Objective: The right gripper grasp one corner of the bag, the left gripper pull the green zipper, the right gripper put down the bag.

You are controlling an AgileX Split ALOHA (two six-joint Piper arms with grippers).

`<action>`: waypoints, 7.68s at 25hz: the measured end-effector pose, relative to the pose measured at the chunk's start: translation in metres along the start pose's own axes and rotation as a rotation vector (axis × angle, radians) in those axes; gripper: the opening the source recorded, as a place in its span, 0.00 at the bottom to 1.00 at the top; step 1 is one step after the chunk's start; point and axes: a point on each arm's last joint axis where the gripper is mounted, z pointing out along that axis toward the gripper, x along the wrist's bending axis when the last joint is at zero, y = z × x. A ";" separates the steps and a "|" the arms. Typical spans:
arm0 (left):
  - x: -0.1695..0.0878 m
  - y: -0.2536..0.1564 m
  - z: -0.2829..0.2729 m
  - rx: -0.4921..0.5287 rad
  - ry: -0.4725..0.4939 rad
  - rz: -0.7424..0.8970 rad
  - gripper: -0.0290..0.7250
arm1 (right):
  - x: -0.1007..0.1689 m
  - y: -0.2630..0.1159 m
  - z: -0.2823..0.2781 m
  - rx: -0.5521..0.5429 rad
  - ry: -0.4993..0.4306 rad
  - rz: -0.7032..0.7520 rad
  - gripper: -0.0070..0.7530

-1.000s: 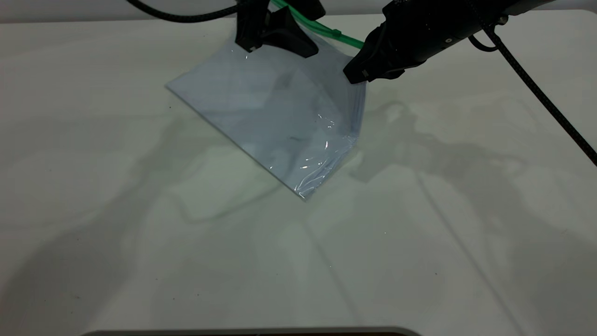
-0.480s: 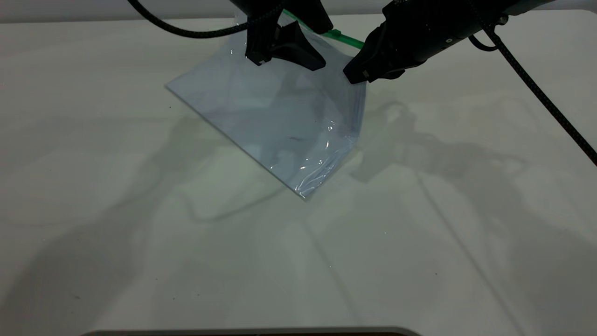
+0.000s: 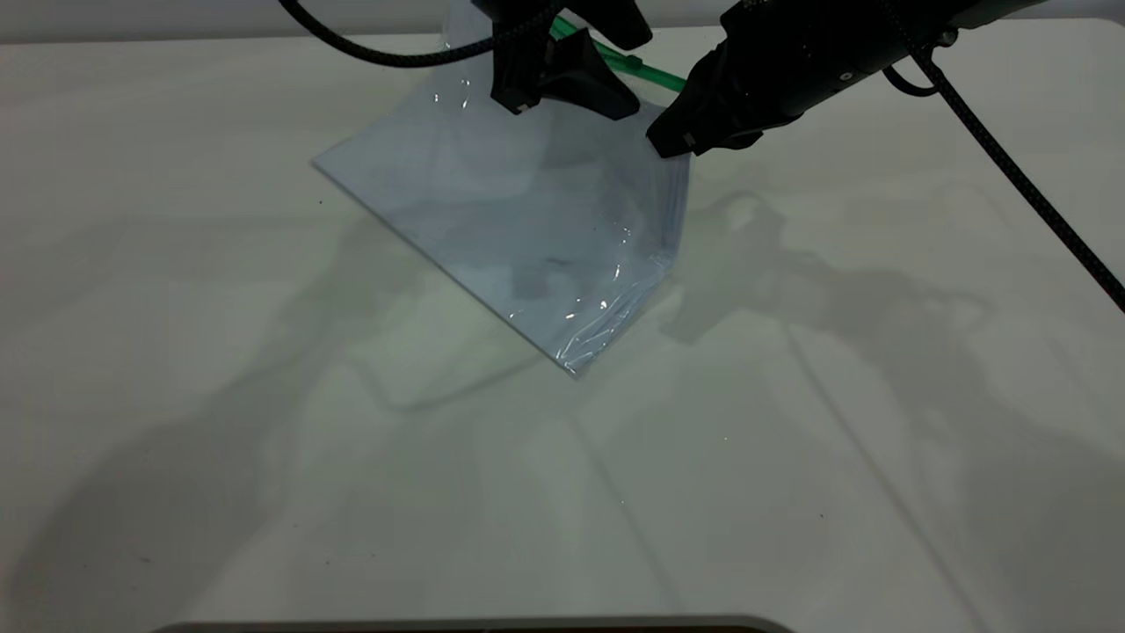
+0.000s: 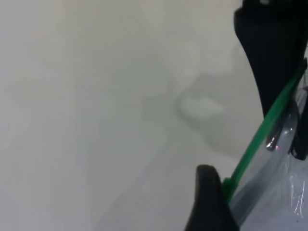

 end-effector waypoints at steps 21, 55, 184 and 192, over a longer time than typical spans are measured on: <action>0.006 -0.006 -0.003 0.023 0.045 -0.007 0.04 | 0.000 0.000 0.000 -0.006 -0.004 0.062 0.05; 0.004 0.010 -0.005 0.039 0.026 0.069 0.68 | 0.006 0.001 0.000 -0.006 0.062 0.037 0.05; 0.082 -0.099 -0.129 0.314 0.982 -0.598 0.66 | -0.086 0.009 -0.100 -0.096 -0.345 0.380 0.77; 0.092 -0.044 -0.173 0.109 1.114 -0.838 0.60 | -0.067 0.055 -0.151 -0.249 -0.282 0.325 0.76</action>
